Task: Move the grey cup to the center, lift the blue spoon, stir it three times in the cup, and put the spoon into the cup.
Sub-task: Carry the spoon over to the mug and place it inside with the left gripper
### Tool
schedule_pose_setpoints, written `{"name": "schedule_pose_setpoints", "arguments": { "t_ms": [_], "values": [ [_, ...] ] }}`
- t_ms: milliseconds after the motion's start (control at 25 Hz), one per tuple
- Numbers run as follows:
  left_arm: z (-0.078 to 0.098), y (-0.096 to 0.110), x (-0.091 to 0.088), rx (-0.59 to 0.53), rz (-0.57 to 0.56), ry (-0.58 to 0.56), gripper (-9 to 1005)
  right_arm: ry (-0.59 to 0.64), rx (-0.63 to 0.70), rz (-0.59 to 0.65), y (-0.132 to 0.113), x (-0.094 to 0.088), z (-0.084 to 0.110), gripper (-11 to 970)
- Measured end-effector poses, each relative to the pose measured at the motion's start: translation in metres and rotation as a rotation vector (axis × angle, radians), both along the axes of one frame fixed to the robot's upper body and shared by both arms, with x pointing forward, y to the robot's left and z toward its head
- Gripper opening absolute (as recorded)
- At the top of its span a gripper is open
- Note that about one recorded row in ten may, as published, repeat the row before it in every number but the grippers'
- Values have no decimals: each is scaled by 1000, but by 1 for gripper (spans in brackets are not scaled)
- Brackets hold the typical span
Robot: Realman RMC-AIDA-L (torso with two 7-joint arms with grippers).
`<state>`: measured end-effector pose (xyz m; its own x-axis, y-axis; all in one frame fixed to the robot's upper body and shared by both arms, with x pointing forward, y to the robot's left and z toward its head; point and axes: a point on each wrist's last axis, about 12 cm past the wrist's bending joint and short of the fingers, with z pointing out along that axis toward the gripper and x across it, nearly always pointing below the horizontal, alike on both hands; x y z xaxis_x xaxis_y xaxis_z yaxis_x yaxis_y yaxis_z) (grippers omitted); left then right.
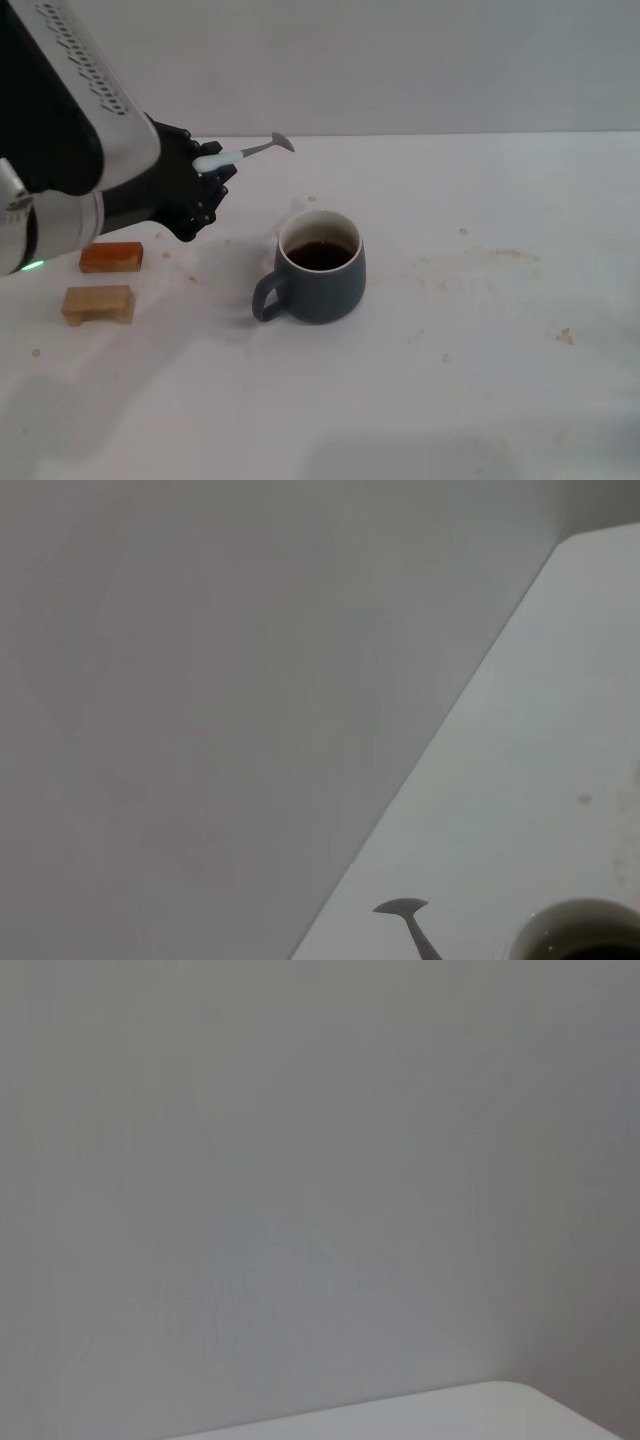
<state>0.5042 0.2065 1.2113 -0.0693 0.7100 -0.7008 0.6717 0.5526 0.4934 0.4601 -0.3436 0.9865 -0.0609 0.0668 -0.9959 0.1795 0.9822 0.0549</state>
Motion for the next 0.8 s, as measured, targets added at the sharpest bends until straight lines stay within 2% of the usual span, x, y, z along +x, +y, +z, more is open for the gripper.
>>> {"name": "schedule_pose_setpoints", "arguments": {
  "t_ms": [800],
  "values": [
    [0, 7, -1, 69, -49, 39, 179, 23, 5, 3, 2, 2, -2, -2]
  ]
}}
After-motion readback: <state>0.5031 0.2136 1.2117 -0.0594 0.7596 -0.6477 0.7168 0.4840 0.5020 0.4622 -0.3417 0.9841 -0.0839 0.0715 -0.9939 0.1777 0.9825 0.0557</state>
